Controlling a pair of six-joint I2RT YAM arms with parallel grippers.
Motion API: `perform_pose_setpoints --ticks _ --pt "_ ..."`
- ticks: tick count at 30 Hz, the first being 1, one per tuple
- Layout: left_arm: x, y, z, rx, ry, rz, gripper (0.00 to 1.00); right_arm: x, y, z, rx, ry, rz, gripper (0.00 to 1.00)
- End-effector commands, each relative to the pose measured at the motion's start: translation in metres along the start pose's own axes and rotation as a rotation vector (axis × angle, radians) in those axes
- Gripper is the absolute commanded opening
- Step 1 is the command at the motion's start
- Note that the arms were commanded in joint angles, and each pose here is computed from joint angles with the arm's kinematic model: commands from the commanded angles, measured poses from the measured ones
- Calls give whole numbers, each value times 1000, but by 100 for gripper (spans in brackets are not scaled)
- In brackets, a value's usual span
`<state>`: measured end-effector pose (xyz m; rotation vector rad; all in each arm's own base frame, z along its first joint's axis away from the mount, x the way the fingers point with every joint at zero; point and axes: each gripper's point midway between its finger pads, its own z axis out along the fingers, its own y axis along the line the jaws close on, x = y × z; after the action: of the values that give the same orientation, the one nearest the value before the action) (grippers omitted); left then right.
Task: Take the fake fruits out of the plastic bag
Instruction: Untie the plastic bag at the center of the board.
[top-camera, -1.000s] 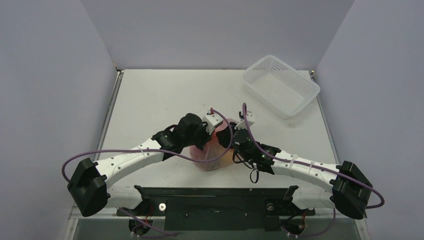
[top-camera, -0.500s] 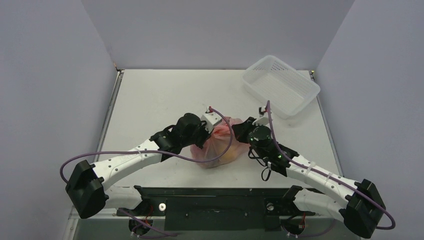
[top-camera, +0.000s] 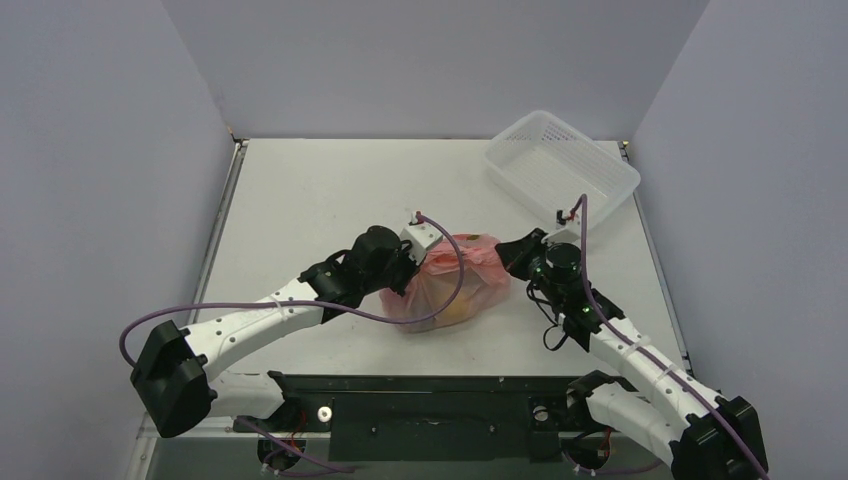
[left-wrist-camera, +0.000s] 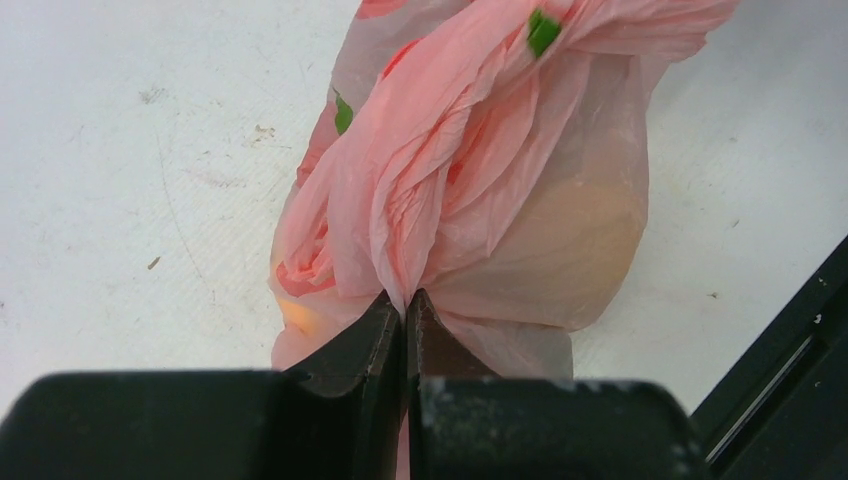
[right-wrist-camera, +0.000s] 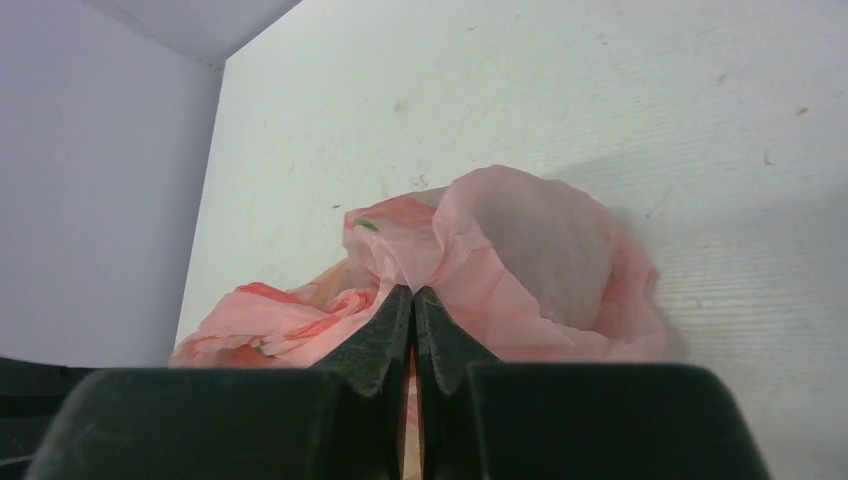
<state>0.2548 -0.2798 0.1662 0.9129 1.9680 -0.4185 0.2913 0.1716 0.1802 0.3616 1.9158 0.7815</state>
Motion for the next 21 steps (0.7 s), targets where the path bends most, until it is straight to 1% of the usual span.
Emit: perform_pose_setpoints --ticks 1,4,7,8,10,12,15,16,21 --pt "-25 10 -10 -40 -93 -6 0 -8 -16 -2 25 33 12 0" --pt "-25 9 -10 -31 -94 -5 0 -10 -17 -4 41 67 -42 0" --pt "-26 7 -10 -20 -94 -5 0 -19 -7 -10 28 67 -75 0" --pt "-27 6 -11 -18 -96 -5 0 -21 -7 -13 33 71 -93 2" --pt "-26 7 -11 -18 -95 -5 0 -27 -4 -19 42 58 -131 6" --pt "-26 6 -11 -16 -94 -4 0 -35 -1 -26 62 47 -182 12" --pt "-27 5 -11 -10 -97 -5 0 -41 5 -34 86 32 -251 26" --pt "-26 5 -11 -10 -96 -5 0 -43 8 -35 86 31 -261 28" --pt "-26 4 -10 -2 -96 -5 0 -30 38 -42 24 31 -321 40"
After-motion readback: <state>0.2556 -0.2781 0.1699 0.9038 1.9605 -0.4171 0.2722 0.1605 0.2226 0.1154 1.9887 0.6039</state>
